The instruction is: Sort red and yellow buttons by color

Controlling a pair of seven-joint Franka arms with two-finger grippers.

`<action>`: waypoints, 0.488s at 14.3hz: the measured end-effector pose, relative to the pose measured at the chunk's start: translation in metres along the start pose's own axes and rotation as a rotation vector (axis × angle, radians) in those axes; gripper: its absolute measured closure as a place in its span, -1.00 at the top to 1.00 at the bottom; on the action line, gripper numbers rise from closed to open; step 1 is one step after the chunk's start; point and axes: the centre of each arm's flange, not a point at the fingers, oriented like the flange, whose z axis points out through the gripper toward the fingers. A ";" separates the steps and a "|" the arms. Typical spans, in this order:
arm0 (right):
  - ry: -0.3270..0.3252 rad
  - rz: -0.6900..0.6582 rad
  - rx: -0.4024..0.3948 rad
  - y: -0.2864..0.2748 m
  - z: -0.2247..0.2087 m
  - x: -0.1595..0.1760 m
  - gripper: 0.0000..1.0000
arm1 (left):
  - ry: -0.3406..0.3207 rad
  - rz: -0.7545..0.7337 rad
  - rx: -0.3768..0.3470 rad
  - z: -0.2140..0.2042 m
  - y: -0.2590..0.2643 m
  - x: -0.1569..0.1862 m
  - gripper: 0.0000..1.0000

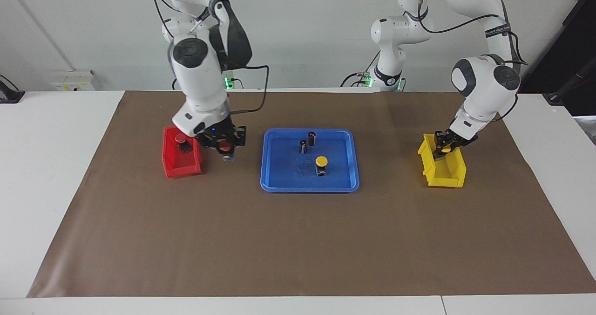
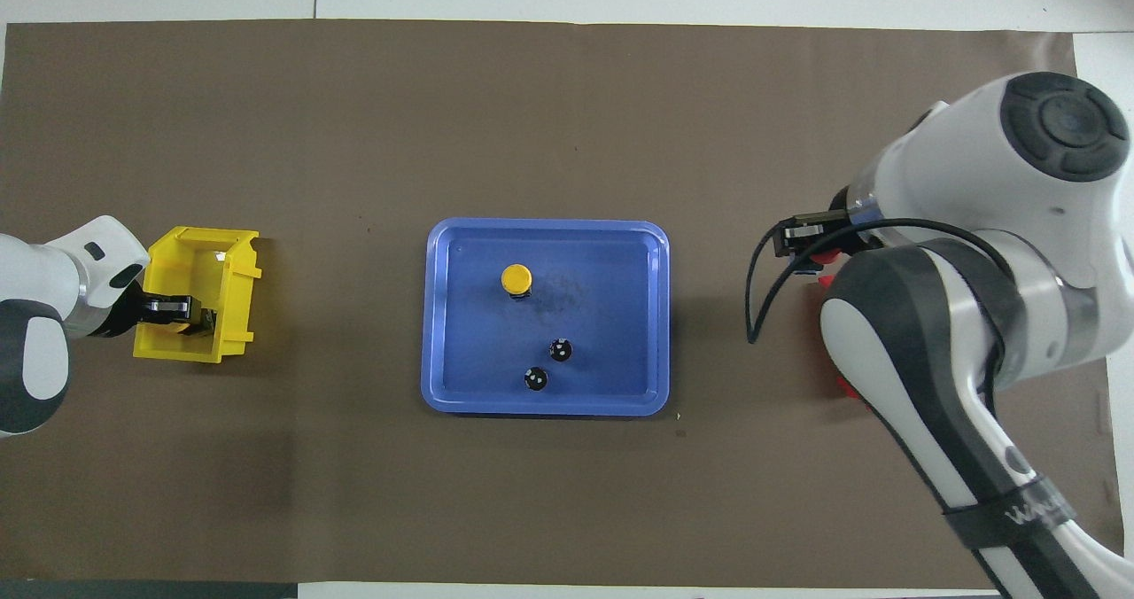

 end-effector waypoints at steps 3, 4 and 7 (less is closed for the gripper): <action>-0.017 -0.017 0.004 0.070 0.022 -0.021 -0.27 | 0.001 0.000 0.000 0.000 0.000 0.000 -0.13; -0.001 -0.021 0.005 0.081 0.030 -0.022 -0.27 | 0.001 0.000 0.000 0.000 0.000 0.000 -0.10; 0.020 -0.011 0.003 0.092 0.054 -0.028 -0.27 | 0.001 0.003 0.000 0.000 0.001 0.000 0.15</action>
